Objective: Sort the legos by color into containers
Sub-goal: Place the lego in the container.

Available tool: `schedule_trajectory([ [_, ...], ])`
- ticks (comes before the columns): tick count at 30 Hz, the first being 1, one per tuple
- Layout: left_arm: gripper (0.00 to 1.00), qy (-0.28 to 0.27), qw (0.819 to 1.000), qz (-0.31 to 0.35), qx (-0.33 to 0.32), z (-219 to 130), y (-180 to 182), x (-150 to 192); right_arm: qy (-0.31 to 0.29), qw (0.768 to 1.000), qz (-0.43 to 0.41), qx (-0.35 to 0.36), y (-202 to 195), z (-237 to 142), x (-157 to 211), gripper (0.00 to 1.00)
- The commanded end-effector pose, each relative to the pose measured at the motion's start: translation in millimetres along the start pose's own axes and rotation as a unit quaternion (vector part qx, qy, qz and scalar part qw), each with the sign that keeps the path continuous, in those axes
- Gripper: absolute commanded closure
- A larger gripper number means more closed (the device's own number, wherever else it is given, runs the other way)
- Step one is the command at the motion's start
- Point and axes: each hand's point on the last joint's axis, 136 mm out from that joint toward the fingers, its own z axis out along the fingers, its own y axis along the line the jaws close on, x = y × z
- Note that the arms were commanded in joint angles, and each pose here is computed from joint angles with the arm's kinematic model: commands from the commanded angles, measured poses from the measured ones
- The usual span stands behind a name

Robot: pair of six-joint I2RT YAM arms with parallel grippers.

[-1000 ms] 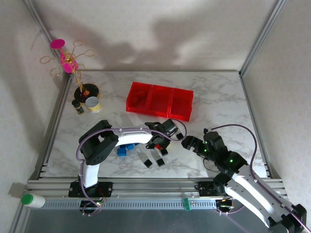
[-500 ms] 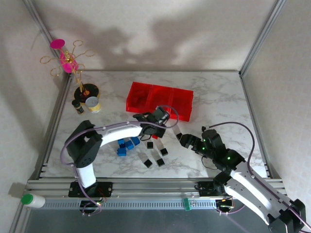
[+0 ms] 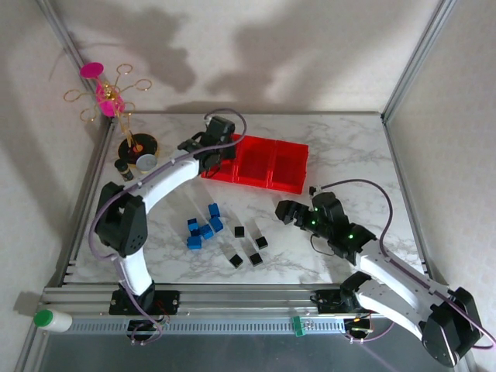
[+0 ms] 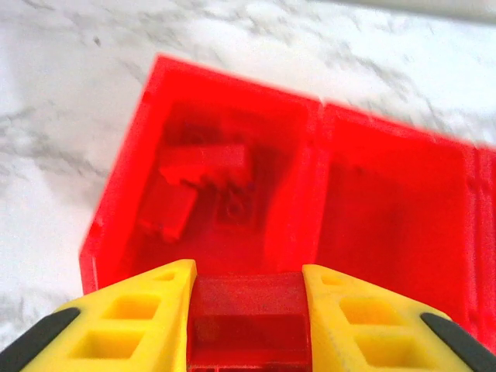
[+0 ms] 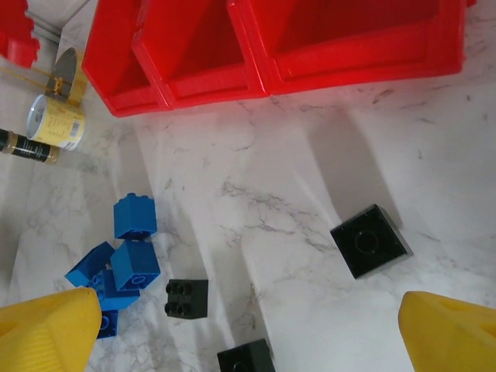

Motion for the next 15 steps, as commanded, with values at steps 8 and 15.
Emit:
schedule_trajectory([
  [8, 0.75, 0.016, 0.999, -0.025, -0.039, 85.8, 11.5, -15.0, -0.016, 0.999, -0.034, -0.007, 22.7, 14.9, -27.3, 0.01],
  [15, 0.58, 0.021, 0.998, -0.015, -0.053, 88.2, 15.6, -14.5, -0.016, 0.999, -0.041, 0.010, 22.8, 17.7, -33.3, 0.01],
])
